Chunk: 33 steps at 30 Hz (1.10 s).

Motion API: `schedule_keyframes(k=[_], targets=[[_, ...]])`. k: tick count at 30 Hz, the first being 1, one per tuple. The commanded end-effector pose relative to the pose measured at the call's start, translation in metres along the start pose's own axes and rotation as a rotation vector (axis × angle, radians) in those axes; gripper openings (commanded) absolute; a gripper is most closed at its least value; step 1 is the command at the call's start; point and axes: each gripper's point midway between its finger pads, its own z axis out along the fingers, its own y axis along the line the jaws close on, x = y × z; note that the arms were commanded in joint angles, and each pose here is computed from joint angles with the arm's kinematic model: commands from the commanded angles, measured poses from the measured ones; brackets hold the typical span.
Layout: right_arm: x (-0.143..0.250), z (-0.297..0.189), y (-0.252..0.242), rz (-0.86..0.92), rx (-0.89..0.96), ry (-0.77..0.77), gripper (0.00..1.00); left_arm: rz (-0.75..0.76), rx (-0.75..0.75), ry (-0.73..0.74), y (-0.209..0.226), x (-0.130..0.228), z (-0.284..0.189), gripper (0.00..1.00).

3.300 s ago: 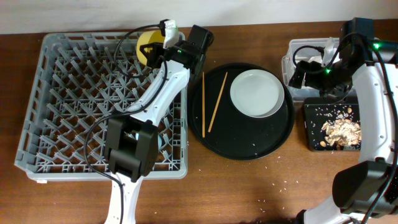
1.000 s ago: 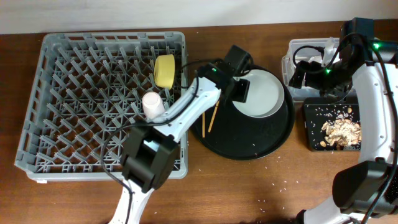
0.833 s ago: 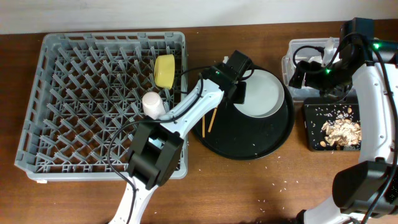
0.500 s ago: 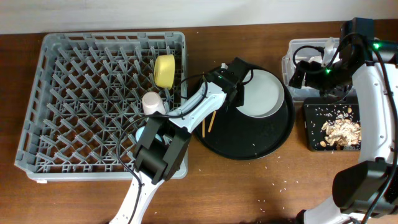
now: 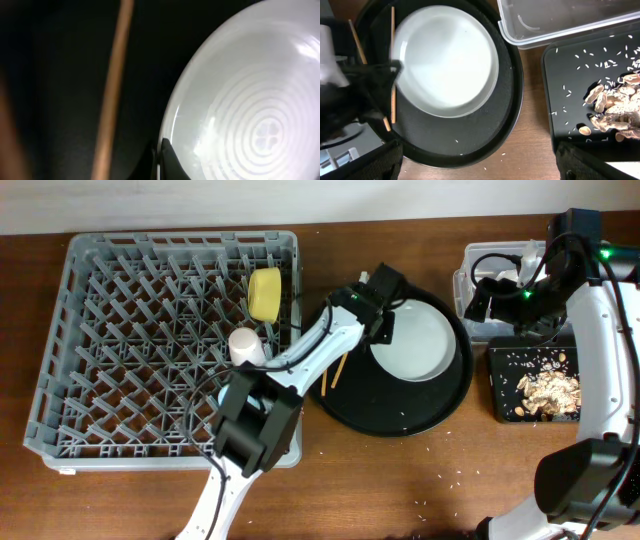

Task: Sort waste into correct bins and load items into the dishwasher rack
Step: 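Lift the white plate and stand it in the rack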

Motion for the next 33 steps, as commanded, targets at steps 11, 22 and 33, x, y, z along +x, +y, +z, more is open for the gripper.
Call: schedule_keyframes(k=[11, 22, 33], targets=[[-0.004, -0.009, 0.000, 0.003, 0.006, -0.033, 0.98, 0.264, -0.766, -0.487, 0.187, -0.136, -0.296, 0.00], [-0.004, -0.009, 0.000, 0.003, 0.006, -0.033, 0.98, 0.119, -0.936, -0.303, 0.321, -0.126, -0.256, 0.00], [-0.004, -0.009, 0.000, 0.003, 0.006, -0.033, 0.99, 0.107, -1.184, -0.159, 0.358, -0.111, -0.211, 0.00]])
